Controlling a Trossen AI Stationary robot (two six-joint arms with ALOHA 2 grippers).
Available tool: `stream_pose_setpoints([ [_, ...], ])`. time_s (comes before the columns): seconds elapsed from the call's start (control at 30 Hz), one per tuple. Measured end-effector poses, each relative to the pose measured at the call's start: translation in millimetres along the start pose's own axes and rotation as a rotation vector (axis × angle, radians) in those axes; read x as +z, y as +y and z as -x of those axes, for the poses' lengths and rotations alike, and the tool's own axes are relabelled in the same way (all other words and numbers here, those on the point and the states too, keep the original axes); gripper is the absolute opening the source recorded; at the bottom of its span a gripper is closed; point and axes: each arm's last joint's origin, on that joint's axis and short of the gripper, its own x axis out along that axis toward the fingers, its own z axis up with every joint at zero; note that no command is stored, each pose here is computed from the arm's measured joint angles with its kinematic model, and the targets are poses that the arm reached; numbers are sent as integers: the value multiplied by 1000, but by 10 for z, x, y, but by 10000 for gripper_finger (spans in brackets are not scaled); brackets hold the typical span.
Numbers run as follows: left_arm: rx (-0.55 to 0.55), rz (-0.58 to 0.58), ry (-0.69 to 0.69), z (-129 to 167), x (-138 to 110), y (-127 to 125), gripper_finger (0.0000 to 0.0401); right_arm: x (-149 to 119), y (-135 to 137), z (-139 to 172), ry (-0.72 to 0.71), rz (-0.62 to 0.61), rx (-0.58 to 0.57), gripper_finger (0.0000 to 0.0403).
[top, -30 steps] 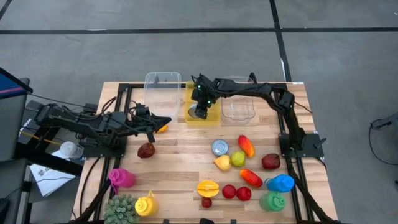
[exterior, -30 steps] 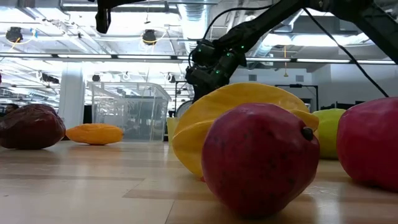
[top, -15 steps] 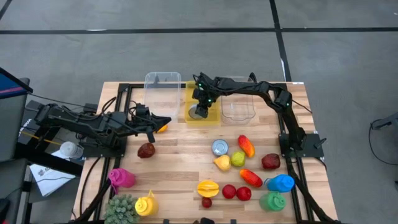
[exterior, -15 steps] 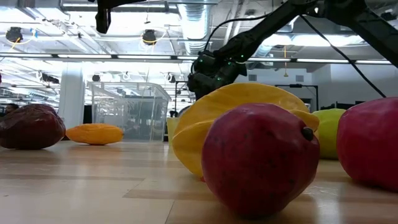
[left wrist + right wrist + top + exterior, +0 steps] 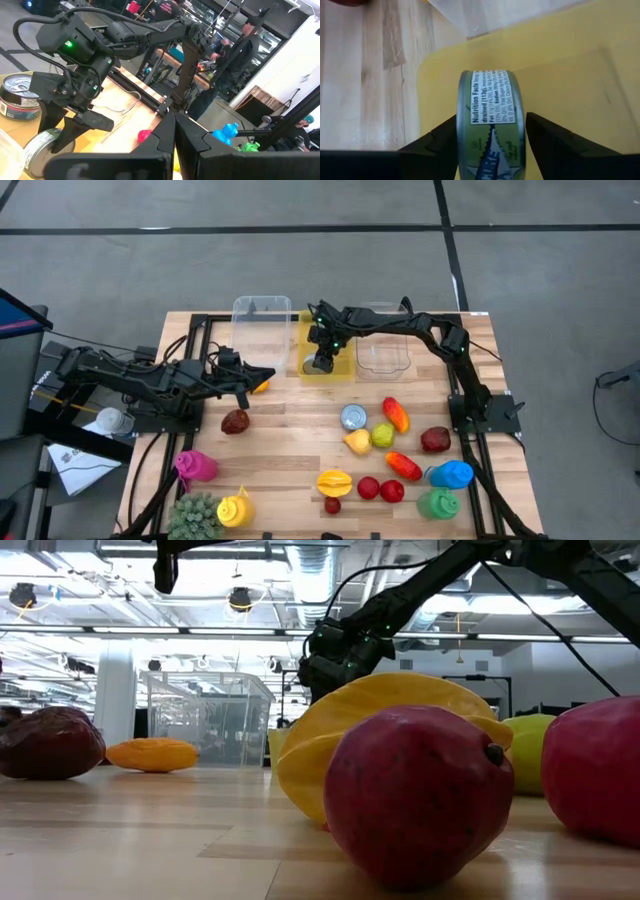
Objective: Pick & Place Food Item
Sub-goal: Put the green tuna can into the yellow bin, then put the red tuna can into the yellow bin
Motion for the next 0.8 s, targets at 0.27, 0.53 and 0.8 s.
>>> stream_pose_setpoints([
  [0.27,0,0,0,0,1,0,0,3,-19,10,-2,6,-16,202],
  [0.53,0,3,0,0,1,-1,0,165,-78,237,-44,-2,-23,192],
  [0.8,0,3,0,0,1,-1,0,295,-80,403,-50,50,-85,219],
])
